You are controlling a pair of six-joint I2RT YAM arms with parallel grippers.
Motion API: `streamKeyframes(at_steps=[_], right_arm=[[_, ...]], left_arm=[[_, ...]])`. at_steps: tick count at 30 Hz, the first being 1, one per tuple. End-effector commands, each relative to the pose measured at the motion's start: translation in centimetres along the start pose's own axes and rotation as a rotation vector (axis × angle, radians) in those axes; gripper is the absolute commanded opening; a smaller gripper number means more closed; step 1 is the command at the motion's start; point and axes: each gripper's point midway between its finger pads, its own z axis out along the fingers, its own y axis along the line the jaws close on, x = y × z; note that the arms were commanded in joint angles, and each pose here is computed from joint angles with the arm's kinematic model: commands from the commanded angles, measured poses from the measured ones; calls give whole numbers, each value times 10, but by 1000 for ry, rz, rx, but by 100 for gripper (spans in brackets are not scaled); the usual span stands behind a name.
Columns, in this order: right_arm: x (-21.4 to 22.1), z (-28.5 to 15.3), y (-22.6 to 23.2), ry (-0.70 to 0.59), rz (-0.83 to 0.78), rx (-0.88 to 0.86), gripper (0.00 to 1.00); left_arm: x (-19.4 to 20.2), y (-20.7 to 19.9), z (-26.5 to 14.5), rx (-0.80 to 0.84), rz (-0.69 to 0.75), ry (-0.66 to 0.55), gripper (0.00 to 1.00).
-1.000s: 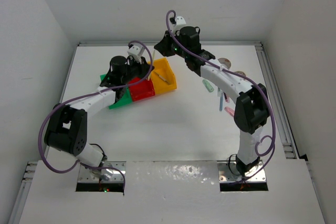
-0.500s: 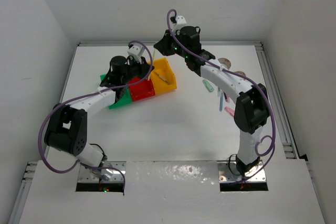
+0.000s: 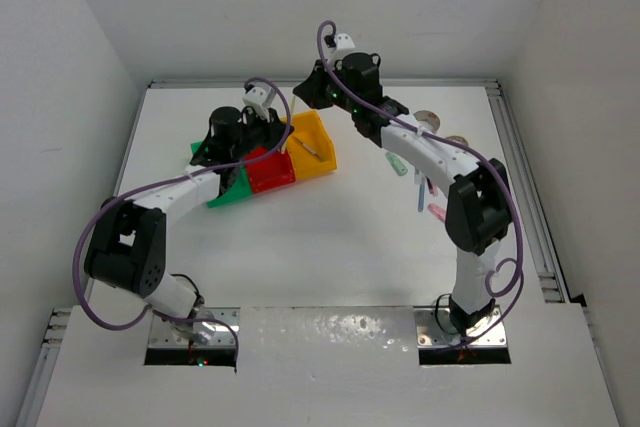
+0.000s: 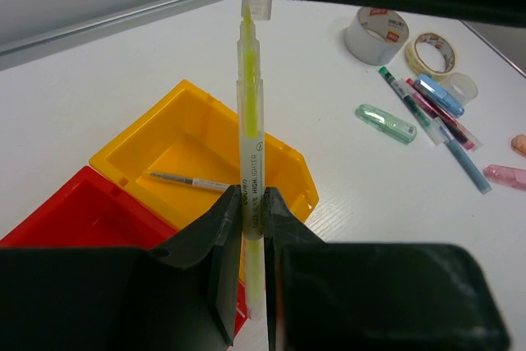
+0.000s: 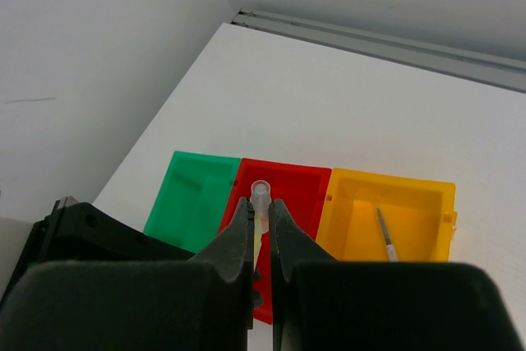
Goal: Sort the stationery into containers
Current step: Close the pen cap on the pen.
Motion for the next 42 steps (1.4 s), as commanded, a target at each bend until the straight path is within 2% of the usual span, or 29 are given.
streamKeyframes(at_steps=[1,10,14,19,24,28,36,42], right_arm=[[2,7,-5,-19,8,8,0],[13,10,-5,5,21,3,0],[31,11,2,45,41,-28,0],[50,0,-1,63,57,-35,0],[64,-2,4,95,48,-79,0],[72,-9,13,102,37,-129,0],[100,-26,22,169,-3,-213,0],[109,-28,26,205,-30,-257,0]], left_arm=[[-18,-2,0,9,28,-64,0],[-19,-3,0,13,28,-67,0],[-28,2,-1,-10,20,-99,0],[-60,11,-5,-44,-13,-227,0],[-93,-10,-8,63,28,-354,0],[-119,-11,-14,61,47,-447,0],[-158,-5,-26,44,23,-576,0],[-174,-7,-31,41,93,-623,0]])
